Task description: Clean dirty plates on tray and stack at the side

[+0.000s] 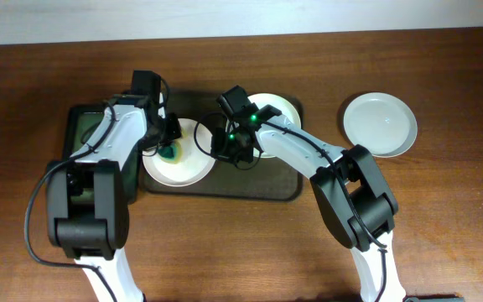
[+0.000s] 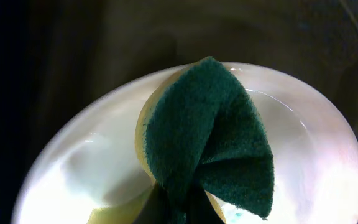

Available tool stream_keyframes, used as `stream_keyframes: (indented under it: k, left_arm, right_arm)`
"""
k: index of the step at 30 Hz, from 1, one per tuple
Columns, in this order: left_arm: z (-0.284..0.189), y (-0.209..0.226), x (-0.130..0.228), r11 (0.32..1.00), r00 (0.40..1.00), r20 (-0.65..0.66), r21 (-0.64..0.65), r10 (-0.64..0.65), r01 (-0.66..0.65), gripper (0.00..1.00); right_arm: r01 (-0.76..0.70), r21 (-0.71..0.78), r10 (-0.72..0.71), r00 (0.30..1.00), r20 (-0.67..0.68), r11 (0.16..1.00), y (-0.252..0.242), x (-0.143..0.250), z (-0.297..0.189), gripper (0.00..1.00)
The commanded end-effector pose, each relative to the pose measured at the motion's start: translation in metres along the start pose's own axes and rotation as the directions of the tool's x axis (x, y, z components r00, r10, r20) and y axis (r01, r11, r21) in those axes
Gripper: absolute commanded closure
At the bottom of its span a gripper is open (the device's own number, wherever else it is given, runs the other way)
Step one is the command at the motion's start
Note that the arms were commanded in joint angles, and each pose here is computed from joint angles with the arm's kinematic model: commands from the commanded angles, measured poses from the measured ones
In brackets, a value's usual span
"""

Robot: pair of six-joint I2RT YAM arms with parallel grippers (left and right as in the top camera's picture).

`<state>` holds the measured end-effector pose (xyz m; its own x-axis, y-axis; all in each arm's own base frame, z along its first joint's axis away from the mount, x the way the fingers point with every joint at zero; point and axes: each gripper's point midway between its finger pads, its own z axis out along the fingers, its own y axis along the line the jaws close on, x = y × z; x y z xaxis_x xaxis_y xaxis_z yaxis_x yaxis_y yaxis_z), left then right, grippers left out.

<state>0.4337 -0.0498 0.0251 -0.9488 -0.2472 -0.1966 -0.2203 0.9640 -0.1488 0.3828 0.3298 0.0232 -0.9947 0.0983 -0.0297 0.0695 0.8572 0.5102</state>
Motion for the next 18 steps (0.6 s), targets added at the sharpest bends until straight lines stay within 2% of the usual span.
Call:
stream_keyframes:
  k: [1,3,7,11,18]
  left_arm:
    - [-0.031,0.008,-0.017,0.999,0.995,0.092,-0.043,0.032,-0.028,1.0]
    - [-0.03,-0.017,-0.004,0.995,0.996,0.045,0.047,0.082,-0.084,1.0]
    - [-0.028,-0.046,0.01,0.984,0.987,0.035,0.069,0.16,-0.162,1.0]
    - [-0.028,-0.045,0.009,0.985,0.987,0.035,0.068,0.157,-0.159,1.0]
    - [-0.018,-0.045,0.006,0.983,0.984,0.061,0.068,0.17,-0.174,1.0]
  right_arm:
    - [0.001,0.038,-0.001,1.0,0.016,0.999,-0.009,-0.004,-0.001,0.96]
    - [0.002,0.035,-0.002,1.0,0.019,0.999,-0.009,-0.005,-0.001,0.96]
    - [0.013,0.013,-0.014,0.999,0.038,1.0,0.001,-0.011,-0.006,0.96]
    - [0.029,-0.014,-0.027,0.991,0.131,0.999,0.017,-0.034,-0.038,0.96]
    - [-0.006,-0.016,0.009,0.99,0.143,1.0,0.004,-0.046,-0.047,0.96]
